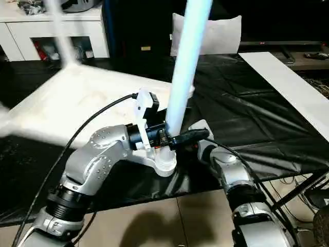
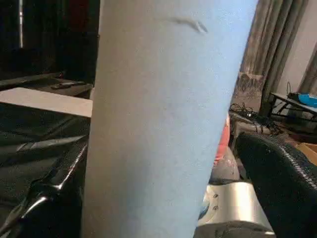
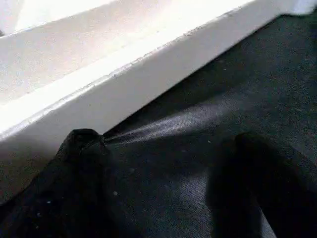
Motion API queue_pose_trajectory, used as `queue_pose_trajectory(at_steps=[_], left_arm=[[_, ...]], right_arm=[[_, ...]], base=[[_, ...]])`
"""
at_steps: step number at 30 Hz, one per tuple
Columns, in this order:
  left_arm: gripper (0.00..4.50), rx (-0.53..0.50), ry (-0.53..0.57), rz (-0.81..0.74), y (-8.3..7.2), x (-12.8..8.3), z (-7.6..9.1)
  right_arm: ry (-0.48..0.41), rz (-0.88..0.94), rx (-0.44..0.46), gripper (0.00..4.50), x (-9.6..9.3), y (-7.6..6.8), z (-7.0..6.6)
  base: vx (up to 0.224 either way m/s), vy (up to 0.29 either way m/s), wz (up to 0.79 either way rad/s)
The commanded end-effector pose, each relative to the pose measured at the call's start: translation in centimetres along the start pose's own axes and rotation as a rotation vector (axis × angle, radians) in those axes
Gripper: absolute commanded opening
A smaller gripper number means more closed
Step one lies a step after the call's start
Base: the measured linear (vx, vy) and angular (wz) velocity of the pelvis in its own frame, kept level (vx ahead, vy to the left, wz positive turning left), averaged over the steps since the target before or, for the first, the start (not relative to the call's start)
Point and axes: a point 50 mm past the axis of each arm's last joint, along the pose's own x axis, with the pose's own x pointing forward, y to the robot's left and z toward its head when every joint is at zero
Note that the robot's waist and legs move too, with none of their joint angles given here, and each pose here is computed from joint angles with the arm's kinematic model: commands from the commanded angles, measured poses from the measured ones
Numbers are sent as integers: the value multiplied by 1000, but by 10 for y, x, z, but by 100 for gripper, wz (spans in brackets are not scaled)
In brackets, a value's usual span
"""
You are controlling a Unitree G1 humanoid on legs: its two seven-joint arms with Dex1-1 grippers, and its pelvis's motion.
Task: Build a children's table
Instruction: Rotate table base
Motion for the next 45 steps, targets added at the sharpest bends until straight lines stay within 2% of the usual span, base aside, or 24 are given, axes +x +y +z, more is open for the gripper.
queue_pose_trajectory(at_steps=[1, 7, 10, 11, 12, 15, 16, 20, 26, 29, 30, 32, 33, 36, 39, 42, 44, 45], left_arm=[[445, 17, -4, -134, -22, 25, 4], [445, 34, 0, -105, -19, 25, 4], [445, 84, 21, 37, 1, 19, 4], [445, 84, 21, 37, 1, 19, 4], [445, 109, 42, 73, 8, 15, 3], [445, 126, 60, 102, 13, 10, 2], [445, 142, 78, 134, 20, 1, 2], [445, 148, 94, 139, 22, -6, 1], [445, 192, 222, 112, 21, -34, -13], [445, 221, 306, 99, 24, -49, -21], [445, 243, 392, 86, 28, -64, -28], [445, 249, 458, 83, 32, -77, -32], [418, 251, 474, 83, 33, -80, -33], [404, 261, 527, 67, 35, -91, -35], [369, 273, 580, 44, 35, -100, -39], [365, 259, 612, 15, 35, -105, -42], [326, 245, 622, 4, 35, -107, -43], [324, 231, 630, -4, 34, -109, -44]], right_arm=[[-51, 182, -29, 450, 21, 37, 16], [-36, 156, -38, 450, 21, 34, 13], [-9, 58, -33, 450, 18, 23, 8], [-9, 58, -33, 450, 18, 23, 8], [-5, 32, -25, 450, 16, 18, 6], [-2, 12, -18, 450, 14, 14, 4], [0, -16, -10, 450, 8, 8, 0], [-2, -27, -6, 450, 2, 3, -4], [-50, -60, -20, 450, -17, -13, -4], [-96, -39, -36, 450, -24, -15, 2], [-131, 3, -50, 450, -32, -16, 7], [-158, 39, -66, 450, -41, -16, 12], [-162, 47, -71, 450, -44, -17, 13], [-166, 73, -89, 450, -57, -19, 15], [-165, 94, -101, 450, -67, -20, 14], [-165, 114, -107, 450, -78, -21, 14], [-164, 127, -110, 450, -83, -21, 14], [-161, 143, -108, 450, -88, -22, 12]], base=[[0, 0, 0], [0, 0, 0], [0, 0, 0], [0, 0, 0], [0, 0, 0], [0, 0, 0], [0, 0, 0], [0, 0, 0], [0, 0, 0], [0, 0, 0], [0, 0, 0], [0, 0, 0], [0, 0, 0], [0, 0, 0], [0, 0, 0], [0, 0, 0], [0, 0, 0], [0, 0, 0]])
